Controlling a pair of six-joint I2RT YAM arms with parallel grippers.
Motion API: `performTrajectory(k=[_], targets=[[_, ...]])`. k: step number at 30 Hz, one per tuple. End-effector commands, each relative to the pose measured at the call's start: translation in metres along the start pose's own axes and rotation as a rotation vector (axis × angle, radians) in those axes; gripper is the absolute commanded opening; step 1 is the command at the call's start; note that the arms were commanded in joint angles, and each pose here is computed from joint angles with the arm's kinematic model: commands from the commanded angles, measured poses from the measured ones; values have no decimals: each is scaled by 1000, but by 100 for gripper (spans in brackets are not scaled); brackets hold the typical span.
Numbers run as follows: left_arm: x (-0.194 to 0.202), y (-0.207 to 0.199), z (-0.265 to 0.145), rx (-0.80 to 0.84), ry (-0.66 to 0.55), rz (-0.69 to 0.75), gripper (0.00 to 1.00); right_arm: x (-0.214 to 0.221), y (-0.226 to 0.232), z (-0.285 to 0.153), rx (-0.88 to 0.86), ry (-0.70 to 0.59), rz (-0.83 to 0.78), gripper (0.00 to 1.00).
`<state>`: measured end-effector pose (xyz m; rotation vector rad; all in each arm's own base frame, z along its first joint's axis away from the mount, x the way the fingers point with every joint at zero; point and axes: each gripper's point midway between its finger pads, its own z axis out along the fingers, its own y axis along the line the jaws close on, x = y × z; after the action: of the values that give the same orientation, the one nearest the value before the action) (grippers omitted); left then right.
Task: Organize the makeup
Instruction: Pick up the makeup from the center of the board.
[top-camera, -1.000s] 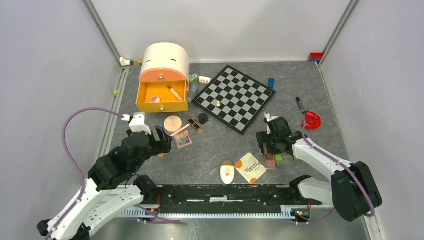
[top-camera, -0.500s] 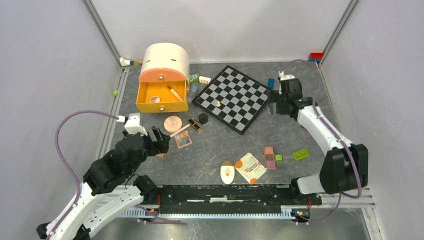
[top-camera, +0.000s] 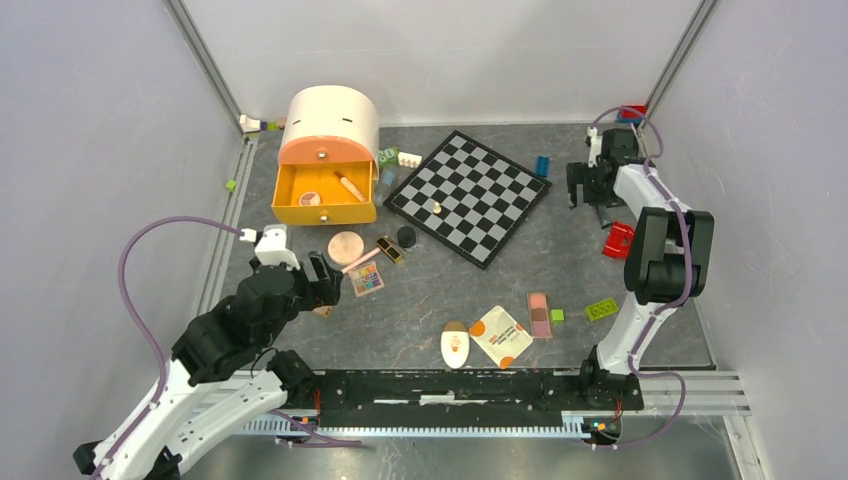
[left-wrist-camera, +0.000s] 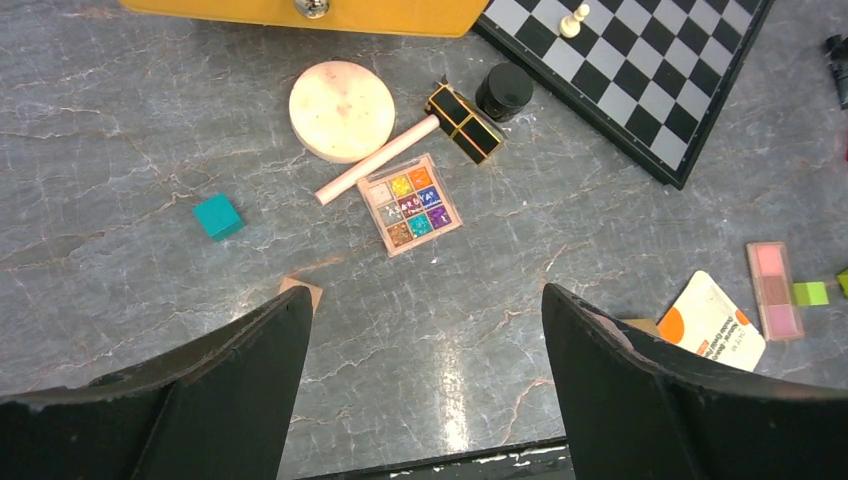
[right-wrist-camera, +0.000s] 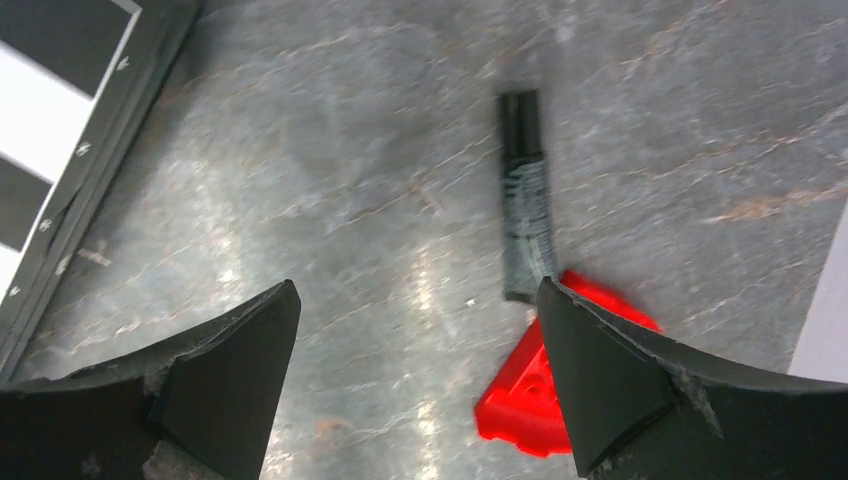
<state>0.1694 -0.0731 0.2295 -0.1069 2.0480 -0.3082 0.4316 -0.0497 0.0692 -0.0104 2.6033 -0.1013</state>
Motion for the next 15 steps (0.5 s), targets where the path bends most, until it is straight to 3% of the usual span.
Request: performTrajectory(k=[1,6,15], targets=[[-1,-4,10,-15,13,57,91,-25,-16,2,-28,-47,-1,96],[2,-9,14,-9,41,72,91,-12,-30,23,-43,-9,40,94],[-13,0,-4,14,-60,6,91,-1,-38,52,-48,28,87,88]])
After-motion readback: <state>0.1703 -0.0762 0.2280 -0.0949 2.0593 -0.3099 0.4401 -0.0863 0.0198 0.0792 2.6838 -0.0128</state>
